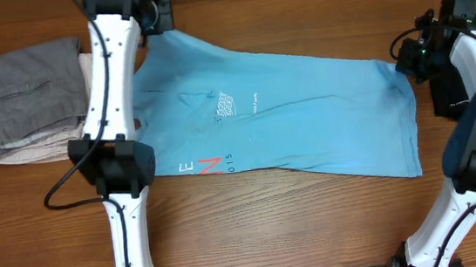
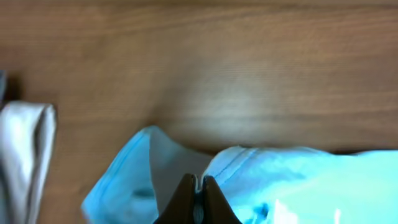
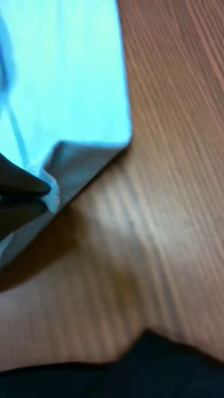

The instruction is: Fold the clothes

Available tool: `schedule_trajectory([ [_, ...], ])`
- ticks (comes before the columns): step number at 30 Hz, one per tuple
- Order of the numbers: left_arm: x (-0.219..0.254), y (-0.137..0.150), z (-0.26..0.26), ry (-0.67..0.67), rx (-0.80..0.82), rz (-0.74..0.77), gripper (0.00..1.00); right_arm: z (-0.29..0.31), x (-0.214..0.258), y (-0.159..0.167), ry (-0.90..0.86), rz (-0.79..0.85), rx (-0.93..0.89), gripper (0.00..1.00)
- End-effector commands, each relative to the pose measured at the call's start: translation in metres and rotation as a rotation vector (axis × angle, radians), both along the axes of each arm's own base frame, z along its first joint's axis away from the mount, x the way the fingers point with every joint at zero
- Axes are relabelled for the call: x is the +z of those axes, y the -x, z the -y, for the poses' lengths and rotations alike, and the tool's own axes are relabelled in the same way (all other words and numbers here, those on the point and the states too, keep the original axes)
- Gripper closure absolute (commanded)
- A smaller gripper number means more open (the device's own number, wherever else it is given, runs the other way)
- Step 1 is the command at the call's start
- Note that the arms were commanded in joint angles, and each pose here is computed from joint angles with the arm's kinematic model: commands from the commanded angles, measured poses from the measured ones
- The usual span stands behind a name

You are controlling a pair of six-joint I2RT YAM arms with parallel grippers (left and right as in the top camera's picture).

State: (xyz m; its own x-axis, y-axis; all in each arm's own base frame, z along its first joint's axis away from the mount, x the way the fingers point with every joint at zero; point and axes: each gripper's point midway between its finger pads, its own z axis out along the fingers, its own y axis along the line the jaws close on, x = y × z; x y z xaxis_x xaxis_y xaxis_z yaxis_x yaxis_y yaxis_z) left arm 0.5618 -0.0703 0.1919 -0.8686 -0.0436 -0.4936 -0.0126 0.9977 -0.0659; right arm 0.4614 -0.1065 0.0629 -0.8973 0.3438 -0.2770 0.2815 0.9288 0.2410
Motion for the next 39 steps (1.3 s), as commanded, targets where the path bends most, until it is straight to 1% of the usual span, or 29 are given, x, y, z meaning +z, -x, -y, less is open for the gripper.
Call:
schedule_trajectory([
  [1, 0.012, 0.014, -0.020, -0.013, 0.056, -0.024, 0.96, -0.003, 0.052, 0.005, -0.006, 0.067, -0.015, 0.96],
  [4, 0.011, 0.027, -0.029, -0.011, 0.089, -0.073, 0.96, -0.003, 0.062, 0.018, -0.018, 0.042, -0.043, 0.96],
  [8, 0.008, 0.042, -0.046, -0.055, 0.179, -0.126, 0.96, -0.008, 0.068, 0.038, -0.037, -0.014, -0.056, 0.96],
  [13, 0.007, 0.054, -0.049, -0.060, 0.198, -0.167, 0.96, -0.013, 0.066, 0.055, -0.074, -0.091, -0.108, 0.96],
  [15, 0.008, 0.064, -0.050, -0.067, 0.201, -0.198, 0.96, -0.013, 0.064, 0.064, -0.081, -0.133, -0.139, 0.96],
  [18, 0.006, 0.082, -0.060, -0.105, 0.226, -0.262, 0.96, 0.002, 0.058, 0.086, 0.003, -0.239, -0.251, 0.96],
  [20, 0.004, 0.083, -0.065, -0.120, 0.241, -0.270, 0.96, 0.018, 0.056, 0.104, 0.097, -0.316, -0.342, 0.96],
  [22, 0.002, 0.083, -0.069, -0.111, 0.270, -0.275, 0.96, 0.026, 0.056, 0.117, 0.149, -0.364, -0.396, 0.96],
  [25, -0.005, 0.086, -0.073, -0.107, 0.285, -0.304, 0.96, 0.025, 0.055, 0.127, 0.156, -0.405, -0.400, 0.96],
  [31, -0.040, 0.103, -0.076, -0.129, 0.283, -0.440, 0.96, 0.023, 0.039, 0.148, 0.172, -0.491, -0.391, 0.96],
  [35, -0.055, 0.115, -0.069, -0.111, 0.235, -0.514, 0.96, 0.018, 0.026, 0.161, 0.166, -0.542, -0.384, 0.96],
  [39, -0.067, 0.130, -0.068, -0.113, 0.227, -0.581, 0.96, 0.016, 0.020, 0.168, 0.162, -0.570, -0.380, 0.96],
])
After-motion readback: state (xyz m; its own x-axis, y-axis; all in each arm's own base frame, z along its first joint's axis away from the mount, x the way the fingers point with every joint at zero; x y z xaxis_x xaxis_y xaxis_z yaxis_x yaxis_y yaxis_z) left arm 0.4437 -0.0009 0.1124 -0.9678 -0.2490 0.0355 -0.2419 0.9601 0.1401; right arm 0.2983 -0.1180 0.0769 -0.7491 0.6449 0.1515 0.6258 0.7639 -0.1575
